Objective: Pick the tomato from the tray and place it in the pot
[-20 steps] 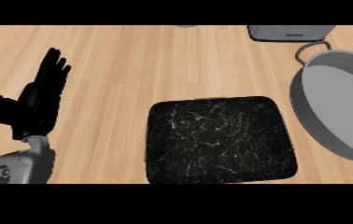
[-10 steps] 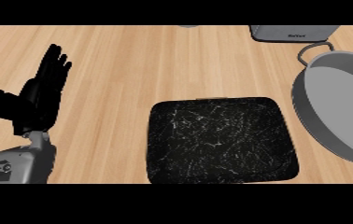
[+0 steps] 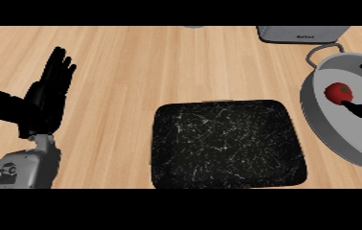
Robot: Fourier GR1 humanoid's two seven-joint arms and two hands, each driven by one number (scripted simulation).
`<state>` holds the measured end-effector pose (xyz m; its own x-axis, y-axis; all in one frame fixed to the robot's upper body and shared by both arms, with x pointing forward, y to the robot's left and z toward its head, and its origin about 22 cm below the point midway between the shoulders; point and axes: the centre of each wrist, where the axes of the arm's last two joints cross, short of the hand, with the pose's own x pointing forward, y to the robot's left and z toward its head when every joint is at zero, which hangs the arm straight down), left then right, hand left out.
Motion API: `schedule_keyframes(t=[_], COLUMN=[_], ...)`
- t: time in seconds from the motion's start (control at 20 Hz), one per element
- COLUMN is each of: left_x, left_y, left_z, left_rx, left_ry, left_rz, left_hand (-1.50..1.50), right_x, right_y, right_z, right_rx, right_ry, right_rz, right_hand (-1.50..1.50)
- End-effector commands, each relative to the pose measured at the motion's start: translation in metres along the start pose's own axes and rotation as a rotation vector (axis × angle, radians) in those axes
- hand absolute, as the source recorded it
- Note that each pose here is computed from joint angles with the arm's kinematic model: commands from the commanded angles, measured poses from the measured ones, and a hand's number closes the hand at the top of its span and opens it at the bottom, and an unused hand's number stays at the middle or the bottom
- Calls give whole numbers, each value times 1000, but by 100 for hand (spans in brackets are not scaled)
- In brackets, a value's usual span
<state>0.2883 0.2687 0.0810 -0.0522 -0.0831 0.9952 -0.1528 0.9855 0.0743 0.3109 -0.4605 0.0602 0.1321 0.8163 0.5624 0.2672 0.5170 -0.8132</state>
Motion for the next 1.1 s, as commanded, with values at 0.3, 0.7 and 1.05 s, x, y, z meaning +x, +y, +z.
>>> schedule_keyframes(t=[0.3,0.7,1.05], left_x=[7,-5,11], left_y=[9,14,10], left_z=[4,14,2], left_rx=[5,9,4], left_ry=[17,-1,2], left_rz=[0,-2,1], left_hand=[0,0,0], right_x=[-10,-61,-102], right_y=[8,-63,-121], right_z=[-13,4,44], right_rx=[-7,-103,-75], right_ry=[-115,-59,-64], right_rz=[-518,-683,-706], right_hand=[-150,-150,-150])
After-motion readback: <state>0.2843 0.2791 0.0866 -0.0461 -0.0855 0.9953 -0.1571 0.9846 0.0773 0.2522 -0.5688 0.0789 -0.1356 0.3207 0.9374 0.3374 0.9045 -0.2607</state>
